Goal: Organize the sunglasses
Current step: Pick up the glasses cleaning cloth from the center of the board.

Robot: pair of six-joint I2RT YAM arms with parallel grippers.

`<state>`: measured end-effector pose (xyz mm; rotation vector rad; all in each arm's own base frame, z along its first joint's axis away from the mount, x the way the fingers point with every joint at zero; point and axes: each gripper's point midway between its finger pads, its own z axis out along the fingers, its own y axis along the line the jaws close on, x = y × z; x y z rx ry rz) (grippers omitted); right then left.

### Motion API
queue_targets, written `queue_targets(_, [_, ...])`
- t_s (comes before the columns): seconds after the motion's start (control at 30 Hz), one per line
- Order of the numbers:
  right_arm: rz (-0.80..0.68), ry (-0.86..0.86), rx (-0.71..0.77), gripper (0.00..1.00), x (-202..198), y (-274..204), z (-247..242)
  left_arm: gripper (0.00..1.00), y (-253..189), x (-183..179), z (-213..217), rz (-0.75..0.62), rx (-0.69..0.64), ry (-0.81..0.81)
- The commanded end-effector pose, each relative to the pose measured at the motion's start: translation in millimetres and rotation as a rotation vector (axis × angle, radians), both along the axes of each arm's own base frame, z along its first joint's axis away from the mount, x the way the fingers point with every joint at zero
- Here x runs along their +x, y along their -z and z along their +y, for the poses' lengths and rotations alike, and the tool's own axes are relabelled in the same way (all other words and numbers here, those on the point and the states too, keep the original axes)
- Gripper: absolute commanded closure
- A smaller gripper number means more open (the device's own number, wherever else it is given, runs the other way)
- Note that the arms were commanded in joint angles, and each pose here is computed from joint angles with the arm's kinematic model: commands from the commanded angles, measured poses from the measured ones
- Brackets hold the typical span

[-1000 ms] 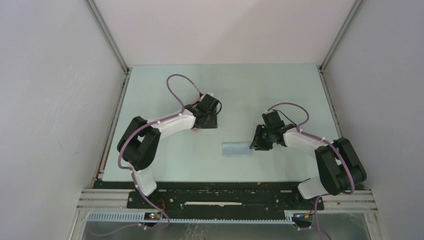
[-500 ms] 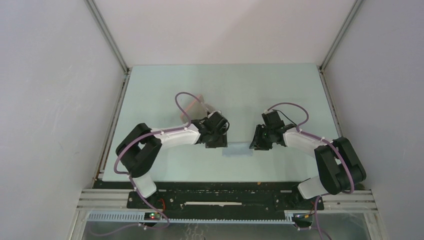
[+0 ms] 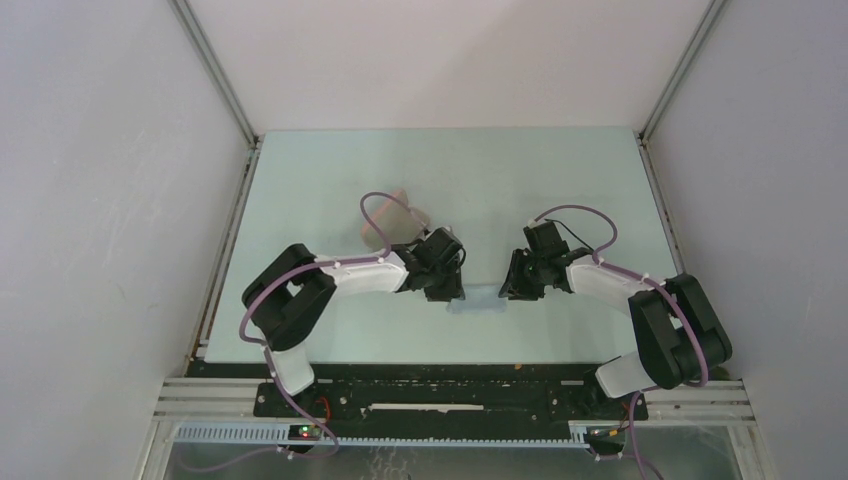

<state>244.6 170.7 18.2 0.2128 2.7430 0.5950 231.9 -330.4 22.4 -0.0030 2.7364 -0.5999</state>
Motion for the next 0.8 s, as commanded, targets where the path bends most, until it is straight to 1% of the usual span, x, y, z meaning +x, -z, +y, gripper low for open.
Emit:
queue_targets(0.0, [-0.009,-0.007,-0.005,0.63,3.1,3.3,-0.3,0.60,16.4,-11.0,1.0,0.064,0.037,0.007])
queue_targets(0.1, [-0.006,-0.008,-0.007,0.63,3.3,5.7,0.2,0.69,15.0,-9.8,1.8,0.059,0.041,0.003])
queue_targets(0.17, [-0.008,-0.010,-0.017,0.63,3.0,7.2,0.1,0.78,14.8,-9.0,2.6,0.057,0.048,0.000])
queue_targets(0.27, [-0.017,-0.001,-0.076,0.64,3.1,12.4,-4.4,0.89,14.8,-8.6,3.3,0.056,0.052,-0.002])
queue_targets(0.37, [-0.012,0.005,-0.141,0.65,1.3,18.5,-10.1,0.93,13.9,-8.2,3.7,0.053,0.053,-0.002])
queue_targets(0.43, [-0.011,0.008,-0.163,0.65,0.8,22.2,-11.6,0.99,12.6,-7.9,3.7,0.050,0.052,-0.001])
queue_targets(0.57, [-0.011,-0.001,-0.192,0.66,-0.2,27.2,-9.8,1.00,8.2,-6.6,3.2,0.038,0.046,0.003])
queue_targets(0.67, [-0.015,0.003,-0.239,0.72,1.5,30.3,-10.7,1.00,4.1,-6.3,3.5,0.029,0.045,0.007])
queue_targets(0.77, [-0.020,-0.009,-0.259,0.73,1.8,30.2,-7.3,1.00,0.7,-7.3,4.5,0.028,0.043,0.006])
